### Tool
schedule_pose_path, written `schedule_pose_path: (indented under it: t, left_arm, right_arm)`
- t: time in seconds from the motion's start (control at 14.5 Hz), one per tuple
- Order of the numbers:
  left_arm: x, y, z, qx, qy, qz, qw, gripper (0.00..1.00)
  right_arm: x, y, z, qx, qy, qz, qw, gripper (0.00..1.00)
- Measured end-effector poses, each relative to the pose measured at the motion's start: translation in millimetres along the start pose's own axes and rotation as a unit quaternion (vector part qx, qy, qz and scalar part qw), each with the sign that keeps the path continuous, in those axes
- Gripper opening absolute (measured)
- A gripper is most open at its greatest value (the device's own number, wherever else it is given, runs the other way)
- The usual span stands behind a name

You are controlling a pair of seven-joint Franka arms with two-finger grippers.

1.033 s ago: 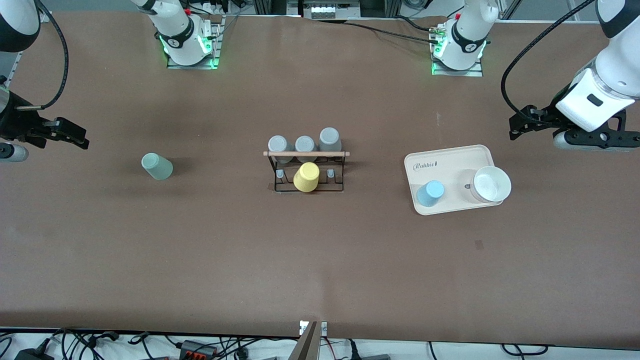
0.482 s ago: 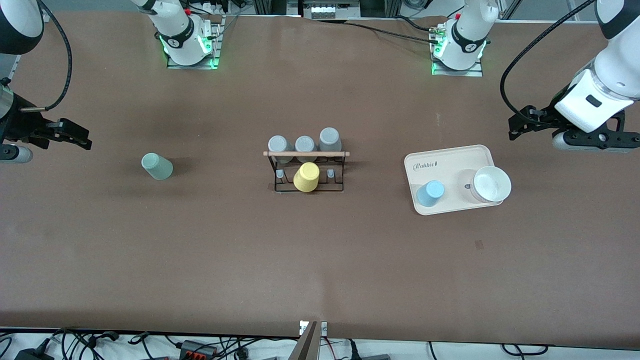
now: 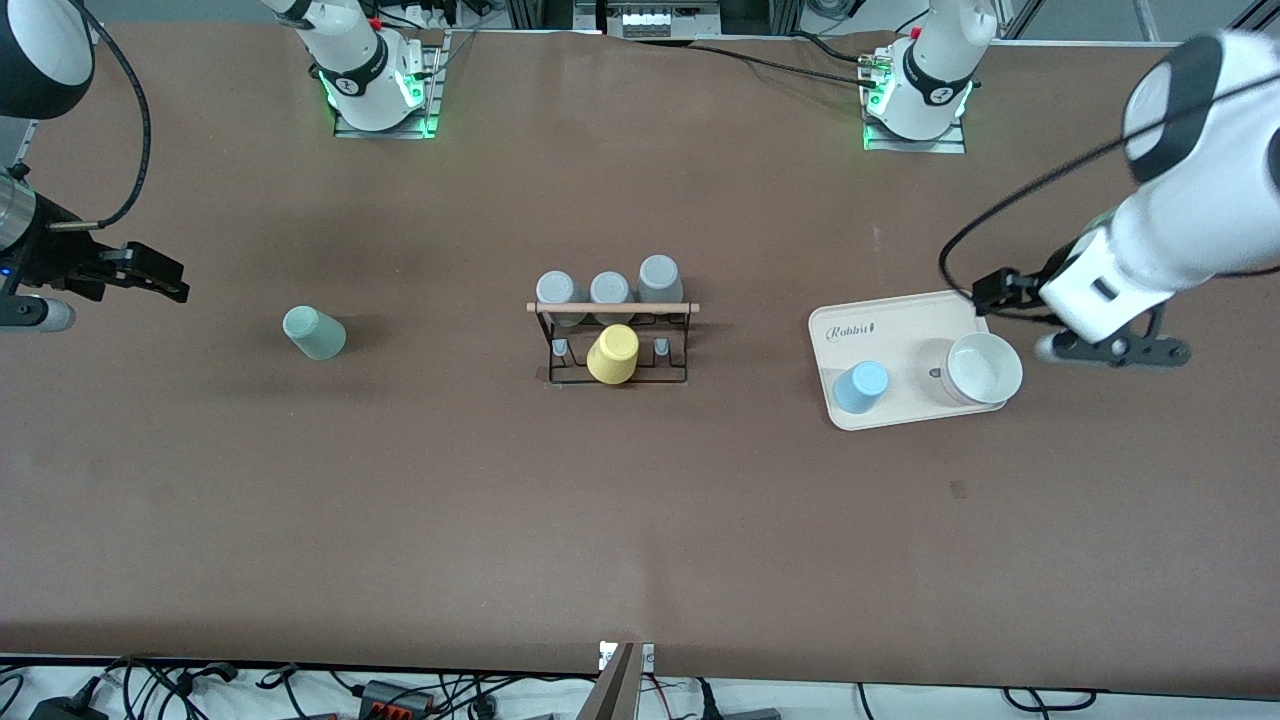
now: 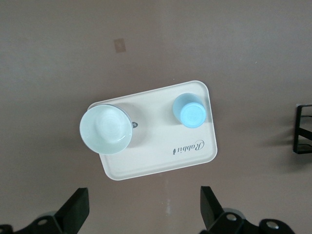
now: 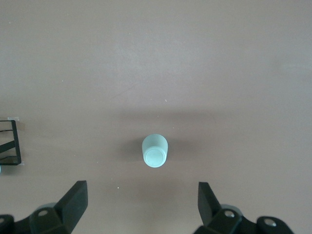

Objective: Hang scattered cups on rack with three cups
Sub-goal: 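Reach the left gripper down to the light blue cup on the tray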

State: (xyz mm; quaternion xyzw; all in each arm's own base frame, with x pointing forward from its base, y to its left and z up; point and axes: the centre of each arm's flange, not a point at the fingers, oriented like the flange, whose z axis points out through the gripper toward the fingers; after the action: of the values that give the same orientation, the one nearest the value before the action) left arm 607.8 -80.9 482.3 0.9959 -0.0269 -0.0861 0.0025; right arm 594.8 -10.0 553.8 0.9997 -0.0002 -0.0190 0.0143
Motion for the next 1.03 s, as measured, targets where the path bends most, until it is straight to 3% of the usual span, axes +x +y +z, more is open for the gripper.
schedule_pose_path:
  t: [0.48,1.03]
  left_arm:
    - [47,50,126,0.004,-0.064,0.035,0.997,1.0]
    - [58,69,218,0.003,-0.058,0.04,0.998,1.0]
  right_arm:
    - [9,-9,19,-0.008,-0.011,-0.009,1.0,1.0]
    - [9,-8,9,-0.008,0.0,-0.008,1.0,1.0]
